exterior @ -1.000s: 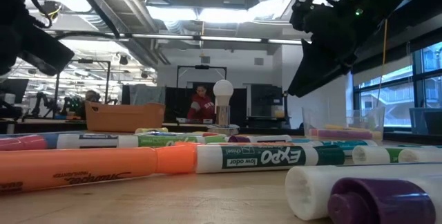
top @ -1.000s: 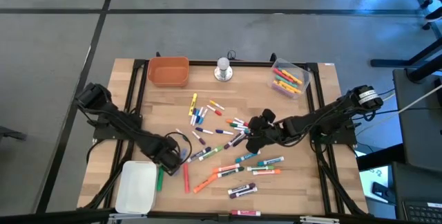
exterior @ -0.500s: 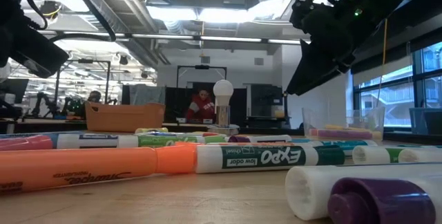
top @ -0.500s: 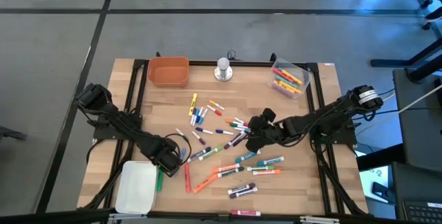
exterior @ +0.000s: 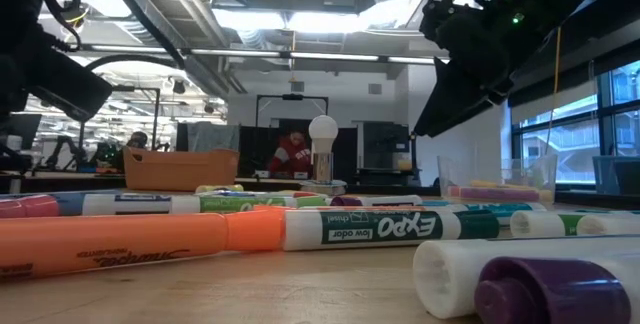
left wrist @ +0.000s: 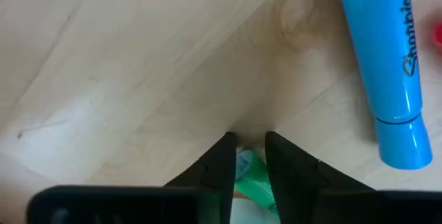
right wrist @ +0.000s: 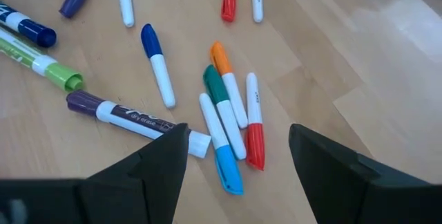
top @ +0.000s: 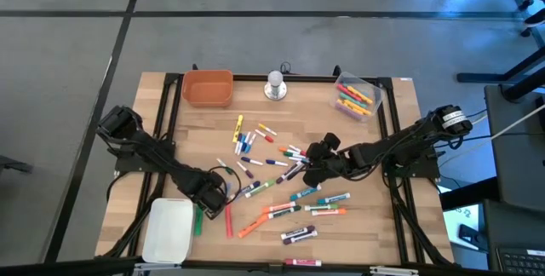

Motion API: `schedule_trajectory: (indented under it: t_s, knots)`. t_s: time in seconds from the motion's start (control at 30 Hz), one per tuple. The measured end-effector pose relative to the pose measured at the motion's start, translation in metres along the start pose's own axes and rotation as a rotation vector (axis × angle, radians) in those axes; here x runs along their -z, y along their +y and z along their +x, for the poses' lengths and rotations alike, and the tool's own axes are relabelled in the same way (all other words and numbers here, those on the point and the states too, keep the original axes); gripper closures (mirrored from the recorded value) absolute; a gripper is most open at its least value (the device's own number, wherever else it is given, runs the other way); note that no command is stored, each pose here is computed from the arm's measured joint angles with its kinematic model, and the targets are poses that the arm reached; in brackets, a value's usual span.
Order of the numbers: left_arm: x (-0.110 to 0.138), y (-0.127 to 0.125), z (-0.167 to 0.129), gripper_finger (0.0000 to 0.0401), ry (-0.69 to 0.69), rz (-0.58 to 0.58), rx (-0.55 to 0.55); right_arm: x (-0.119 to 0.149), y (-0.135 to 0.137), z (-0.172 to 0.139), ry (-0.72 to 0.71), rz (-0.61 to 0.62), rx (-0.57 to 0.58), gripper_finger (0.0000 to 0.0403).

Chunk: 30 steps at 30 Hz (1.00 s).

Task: Pick & Place Markers
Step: Put the large green highlighter pen into the transparent bin, then put the large blue highlighter pen into the transparent bin

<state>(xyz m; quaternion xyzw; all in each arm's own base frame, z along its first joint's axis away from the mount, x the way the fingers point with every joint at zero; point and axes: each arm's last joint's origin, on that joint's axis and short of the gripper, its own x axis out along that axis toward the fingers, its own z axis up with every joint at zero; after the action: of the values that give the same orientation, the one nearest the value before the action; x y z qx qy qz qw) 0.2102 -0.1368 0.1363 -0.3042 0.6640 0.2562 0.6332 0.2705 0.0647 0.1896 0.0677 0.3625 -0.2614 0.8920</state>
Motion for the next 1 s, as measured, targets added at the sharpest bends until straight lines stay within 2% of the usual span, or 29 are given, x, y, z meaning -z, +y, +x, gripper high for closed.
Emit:
schedule_trajectory:
  t_s: [0.2, 0.33, 0.47, 0.57, 0.73, 0.93, 1.0]
  knots:
    - [-0.011, 0.002, -0.014, 0.0371, -0.154, 0.049, 0.021, 0.000, 0.000, 0.000, -0.012, -0.001, 0.016, 0.0152]
    - [-0.020, 0.006, -0.022, 0.0395, -0.211, 0.023, 0.035, 0.000, -0.001, 0.000, -0.015, -0.001, 0.020, 0.0152]
    - [-0.024, 0.007, -0.026, 0.0396, -0.218, 0.016, 0.060, 0.000, -0.001, 0.000, -0.014, -0.001, 0.020, 0.0152]
    - [-0.023, 0.007, -0.027, 0.0378, -0.221, 0.013, 0.062, 0.000, -0.001, 0.000, -0.014, -0.001, 0.020, 0.0152]
    - [-0.018, 0.004, -0.027, 0.0326, -0.240, 0.001, 0.076, 0.000, 0.000, 0.000, -0.008, 0.000, 0.011, 0.0152]
    - [-0.016, -0.009, -0.028, 0.0260, -0.265, 0.000, 0.195, 0.000, 0.000, 0.000, -0.004, 0.003, 0.006, 0.0152]
    - [-0.015, -0.010, -0.026, 0.0243, -0.273, 0.002, 0.197, 0.000, 0.000, 0.000, -0.005, 0.005, 0.007, 0.0152]
